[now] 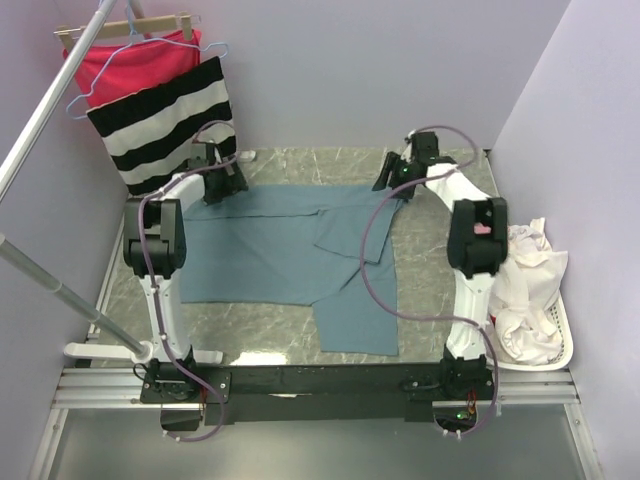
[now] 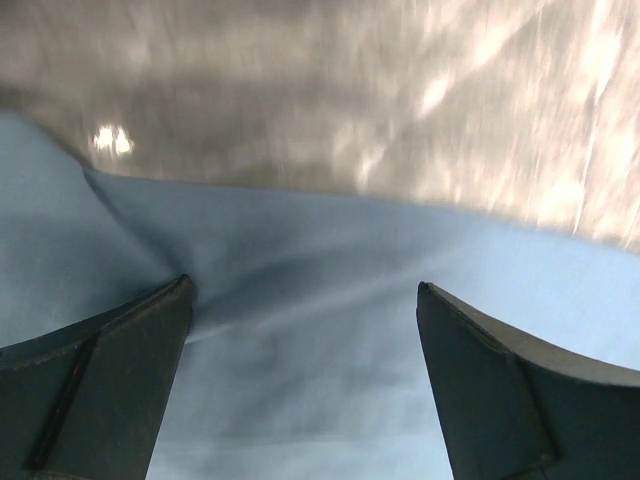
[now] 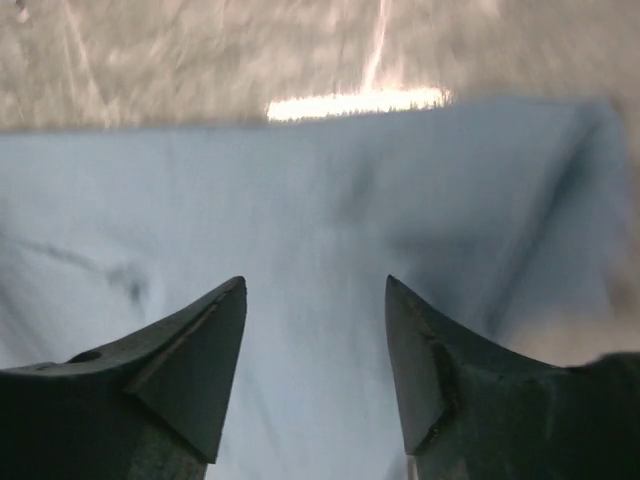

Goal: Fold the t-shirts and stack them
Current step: Fold the flattened tshirt in 1/3 of the way, then grap the side of the flattened tshirt closest away from the robot with both arms

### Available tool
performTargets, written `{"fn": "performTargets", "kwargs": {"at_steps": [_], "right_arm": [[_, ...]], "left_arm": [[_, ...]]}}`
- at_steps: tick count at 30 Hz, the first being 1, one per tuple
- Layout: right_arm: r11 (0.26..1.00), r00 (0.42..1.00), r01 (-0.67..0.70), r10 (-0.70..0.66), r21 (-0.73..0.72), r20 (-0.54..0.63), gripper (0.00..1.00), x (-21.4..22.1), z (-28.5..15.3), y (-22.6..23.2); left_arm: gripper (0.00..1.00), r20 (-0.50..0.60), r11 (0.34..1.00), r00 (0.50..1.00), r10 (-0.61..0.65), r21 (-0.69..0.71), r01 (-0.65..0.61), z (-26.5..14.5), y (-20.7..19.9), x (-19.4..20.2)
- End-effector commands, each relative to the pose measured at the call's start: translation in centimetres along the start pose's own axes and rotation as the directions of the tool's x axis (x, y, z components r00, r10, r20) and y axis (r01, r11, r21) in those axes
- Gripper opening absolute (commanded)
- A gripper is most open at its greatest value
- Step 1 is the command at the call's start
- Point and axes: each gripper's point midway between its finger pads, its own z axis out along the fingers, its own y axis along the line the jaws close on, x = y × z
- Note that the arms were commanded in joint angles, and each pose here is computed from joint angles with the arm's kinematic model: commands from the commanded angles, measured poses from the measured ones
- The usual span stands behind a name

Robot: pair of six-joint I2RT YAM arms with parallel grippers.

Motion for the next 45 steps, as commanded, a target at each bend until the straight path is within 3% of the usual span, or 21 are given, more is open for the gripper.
{"fn": "performTargets", "kwargs": {"at_steps": [1,6,11,13,18,21,25,30,38,45], "right_arm": [[0.985,0.902,0.171,-0.164,0.018,0.399,0.68,-8.4,-12.2,5.5],[0.997,0.948,0.08,-0.074,-0.004,0.308,0.68,-2.2,-14.6,4.7],[1.0,0.994,0.002,-0.004,0.021,0.108,0.66,9.0,-13.8,2.5],[1.0,0.996,0.018,-0.02,0.023,0.091,0.66,11.5,-15.0,2.7],[0.998,0.999,0.047,-0.045,0.051,-0.025,0.66,18.9,-16.0,2.2],[0.998,0.998,0.045,-0.043,0.051,-0.042,0.67,20.9,-16.3,1.8],[0.999,0.997,0.048,-0.046,0.021,-0.066,0.67,22.0,-16.0,1.8],[0.994,0.988,0.032,-0.015,0.105,-0.154,0.66,23.8,-15.6,0.0],[0.984,0.977,-0.055,0.088,0.168,-0.196,0.67,27.9,-18.3,-1.2],[0.962,0.963,-0.088,0.148,0.257,-0.225,0.66,31.8,-21.1,-2.1]], "left_arm": [[0.99,0.068,0.996,0.993,0.092,0.002,-0.092,-3.8,-3.5,0.8],[0.99,0.125,0.998,0.991,0.05,-0.056,-0.043,-8.2,-4.5,2.4],[1.0,0.047,0.989,0.999,-0.014,-0.145,0.021,-10.9,0.2,9.1],[0.99,0.052,0.983,0.998,-0.032,-0.179,0.041,-12.6,1.8,10.9],[0.99,0.159,0.954,0.985,-0.072,-0.278,0.115,-16.9,4.7,11.3],[0.99,0.223,0.943,0.972,-0.073,-0.301,0.14,-18.3,5.8,10.6],[1.0,0.243,0.966,0.967,-0.081,-0.218,0.136,-17.5,4.5,7.8],[0.99,0.129,0.951,0.989,-0.077,-0.288,0.112,-14.8,4.8,6.5],[0.99,0.032,0.91,0.986,-0.163,-0.38,0.163,-17.7,8.3,13.5],[0.99,0.003,0.823,0.967,-0.254,-0.524,0.218,-20.7,11.7,18.4]]}}
